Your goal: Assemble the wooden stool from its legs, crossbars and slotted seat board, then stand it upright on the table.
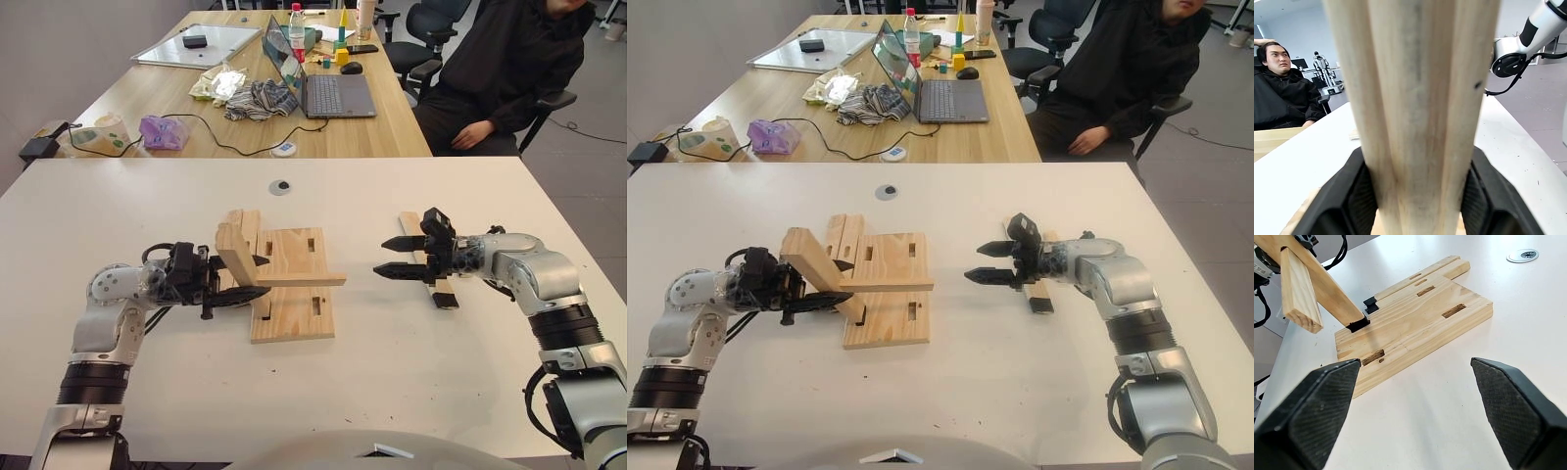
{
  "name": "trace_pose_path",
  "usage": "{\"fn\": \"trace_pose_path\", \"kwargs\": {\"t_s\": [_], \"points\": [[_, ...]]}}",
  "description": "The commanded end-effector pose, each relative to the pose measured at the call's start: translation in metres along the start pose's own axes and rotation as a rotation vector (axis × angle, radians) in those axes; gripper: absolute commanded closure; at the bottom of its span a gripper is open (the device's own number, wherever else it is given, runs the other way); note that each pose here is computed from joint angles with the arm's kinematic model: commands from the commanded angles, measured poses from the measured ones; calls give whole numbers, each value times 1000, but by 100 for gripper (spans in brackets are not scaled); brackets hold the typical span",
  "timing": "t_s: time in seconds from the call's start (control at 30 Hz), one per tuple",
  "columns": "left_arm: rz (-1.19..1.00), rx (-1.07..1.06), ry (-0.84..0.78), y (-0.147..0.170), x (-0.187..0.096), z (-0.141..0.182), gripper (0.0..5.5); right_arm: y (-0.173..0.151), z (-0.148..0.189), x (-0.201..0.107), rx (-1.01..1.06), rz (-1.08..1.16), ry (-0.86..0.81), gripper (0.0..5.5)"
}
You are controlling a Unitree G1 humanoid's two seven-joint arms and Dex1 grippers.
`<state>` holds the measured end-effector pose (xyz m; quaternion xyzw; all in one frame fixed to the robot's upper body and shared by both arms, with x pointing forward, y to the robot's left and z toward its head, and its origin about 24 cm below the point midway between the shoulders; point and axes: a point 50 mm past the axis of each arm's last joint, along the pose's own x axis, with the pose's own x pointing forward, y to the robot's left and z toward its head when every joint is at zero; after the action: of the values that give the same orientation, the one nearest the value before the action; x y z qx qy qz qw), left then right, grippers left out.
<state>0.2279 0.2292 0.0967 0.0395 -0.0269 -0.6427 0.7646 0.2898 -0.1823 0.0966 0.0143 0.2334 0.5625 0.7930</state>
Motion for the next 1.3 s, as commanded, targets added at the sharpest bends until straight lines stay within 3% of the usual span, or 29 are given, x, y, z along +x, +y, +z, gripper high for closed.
{"fn": "trace_pose_path", "kwargs": {"t_s": [0.03,0.13,0.27,0.57,0.83,0.93,1.1,1.3], "points": [[43,-187,195,-34,-23,-43,347,-4,8,-8,-22,-26,13,133],[85,-224,215,-42,-32,-52,347,-5,10,-9,-25,-31,15,133],[81,-279,259,-40,-23,-68,347,-5,11,-7,-27,-22,18,133],[43,-296,487,-2,9,-50,347,0,3,-3,-7,-25,0,133],[-67,-239,705,-15,15,-68,347,-5,5,-3,26,-116,-95,133],[-101,-257,745,-22,18,-77,347,-12,24,-8,49,-181,-220,133],[-169,-337,855,-16,7,-83,347,-10,111,-29,62,-228,-660,133],[-295,-375,1013,-7,-10,-84,347,19,147,-36,-9,-212,-857,133]]}}
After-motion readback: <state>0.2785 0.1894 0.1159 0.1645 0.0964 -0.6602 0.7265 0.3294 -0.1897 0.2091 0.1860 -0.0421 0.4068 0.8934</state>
